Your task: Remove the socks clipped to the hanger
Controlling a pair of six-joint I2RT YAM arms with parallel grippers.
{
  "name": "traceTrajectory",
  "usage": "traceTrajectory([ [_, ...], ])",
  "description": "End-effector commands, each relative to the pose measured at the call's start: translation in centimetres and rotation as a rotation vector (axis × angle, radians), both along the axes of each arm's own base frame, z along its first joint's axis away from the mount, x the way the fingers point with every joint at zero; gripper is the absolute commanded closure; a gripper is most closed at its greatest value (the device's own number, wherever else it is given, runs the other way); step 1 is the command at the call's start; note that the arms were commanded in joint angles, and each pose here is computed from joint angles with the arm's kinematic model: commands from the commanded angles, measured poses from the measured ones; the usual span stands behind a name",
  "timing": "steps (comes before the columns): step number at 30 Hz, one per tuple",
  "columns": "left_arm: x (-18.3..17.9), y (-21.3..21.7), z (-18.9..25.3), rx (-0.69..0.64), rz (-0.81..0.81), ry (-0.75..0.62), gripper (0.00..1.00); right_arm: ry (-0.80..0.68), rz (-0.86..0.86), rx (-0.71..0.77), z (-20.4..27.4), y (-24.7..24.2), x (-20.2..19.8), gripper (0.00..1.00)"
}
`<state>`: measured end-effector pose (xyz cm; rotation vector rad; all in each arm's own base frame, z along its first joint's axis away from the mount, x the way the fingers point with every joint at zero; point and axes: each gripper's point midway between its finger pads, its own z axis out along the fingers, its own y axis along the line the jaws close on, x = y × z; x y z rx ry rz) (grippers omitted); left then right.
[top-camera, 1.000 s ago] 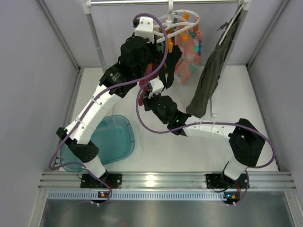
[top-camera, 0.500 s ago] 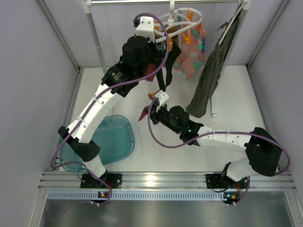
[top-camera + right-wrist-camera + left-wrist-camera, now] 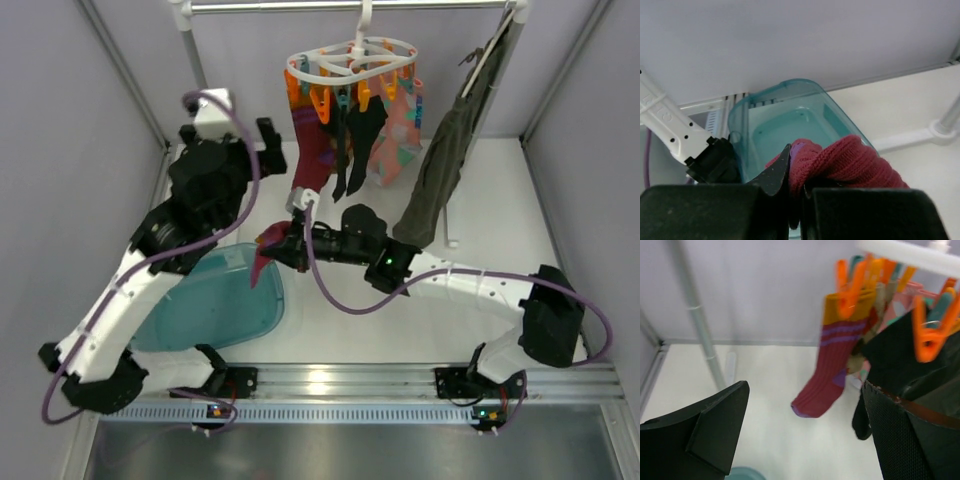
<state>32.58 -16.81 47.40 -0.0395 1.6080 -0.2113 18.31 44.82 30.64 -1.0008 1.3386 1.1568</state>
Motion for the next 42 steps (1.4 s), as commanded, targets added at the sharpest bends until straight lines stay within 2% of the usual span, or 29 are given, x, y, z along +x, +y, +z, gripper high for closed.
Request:
traceTrajectory([
  [1,-3.3,6.2,0.2,-0.101,0.183,-0.038,0.01,0.066,0.208,-0.089,-1.6,3.3,-4.1,1.00],
  [2,-5.1,8.8,0.4,-0.130,0.247,-0.056,0.01,0.061,0.239,-0.110,-2.0,5.0,-4.9,1.00],
  [4,-6.2,10.7,-2.0,-0.111,0.310,-0.015,0.01,0.073,0.261,-0.154,-3.2,6.4,-5.9,0.99],
  [5,-7.5,12.4,-1.9,-0.132,0.341,-0.028,0.01,0.093,0.286,-0.169,-4.0,7.7,-6.9,0.98],
  [6,-8.0,12.8,-2.4,-0.148,0.349,-0.020,0.01,0.105,0.301,-0.178,-4.6,8.2,-7.4,0.93],
  [7,-8.5,13.3,-3.6,-0.118,0.358,0.012,0.01,0.125,0.299,-0.180,-5.0,8.7,-7.6,0.51],
  [8,-9.2,13.7,-3.7,-0.131,0.342,0.015,0.01,0.147,0.287,-0.194,-6.0,9.0,-7.8,0.33],
  [9,-9.5,13.6,-4.1,-0.137,0.325,0.027,0.01,0.162,0.260,-0.195,-6.3,9.0,-7.5,0.21],
  [10,-9.8,13.5,-4.6,-0.132,0.299,0.039,0.02,0.191,0.176,-0.209,-7.4,8.6,-6.3,0.16],
  [12,-10.7,13.1,-5.1,-0.132,0.230,0.053,0.01,0.188,0.112,-0.160,-5.6,7.4,-5.0,0.13],
  [15,-11.7,12.9,-5.8,-0.114,0.156,0.062,0.01,0.215,0.027,-0.162,-4.6,4.3,-2.8,0.11],
  [18,-13.1,12.3,-7.0,-0.090,0.053,0.073,0.01,0.179,-0.153,-0.183,-3.7,-0.3,0.4,0.11],
  [19,-13.4,12.2,-7.4,-0.091,0.033,0.075,0.02,0.172,-0.272,-0.211,-4.7,-2.3,2.1,0.10],
  [20,-13.7,12.2,-7.8,-0.095,0.019,0.073,0.01,0.158,-0.361,-0.179,-2.9,-4.8,3.7,0.09],
  [22,-14.2,12.6,-9.3,-0.099,0.018,0.077,0.01,0.177,-0.515,-0.203,-3.9,-8.6,6.2,0.08],
  [24,-13.9,12.9,-11.4,-0.080,0.052,0.105,0.01,0.183,-0.663,-0.172,-3.0,-12.9,9.8,0.08],
  [28,-12.8,12.8,-14.4,-0.067,0.117,0.146,0.01,0.142,-0.863,-0.159,-1.5,-18.2,15.5,0.09],
  [33,-11.7,11.2,-17.1,-0.008,0.097,0.223,0.01,0.103,-0.888,-0.191,0.2,-19.7,18.7,0.16],
  [37,-11.5,10.5,-17.2,-0.005,0.073,0.234,0.02,0.098,-0.887,-0.128,1.9,-21.4,20.1,0.20],
  [42,-11.7,9.8,-16.5,-0.020,0.031,0.232,0.01,0.085,-0.821,-0.081,3.2,-20.0,21.9,0.22],
])
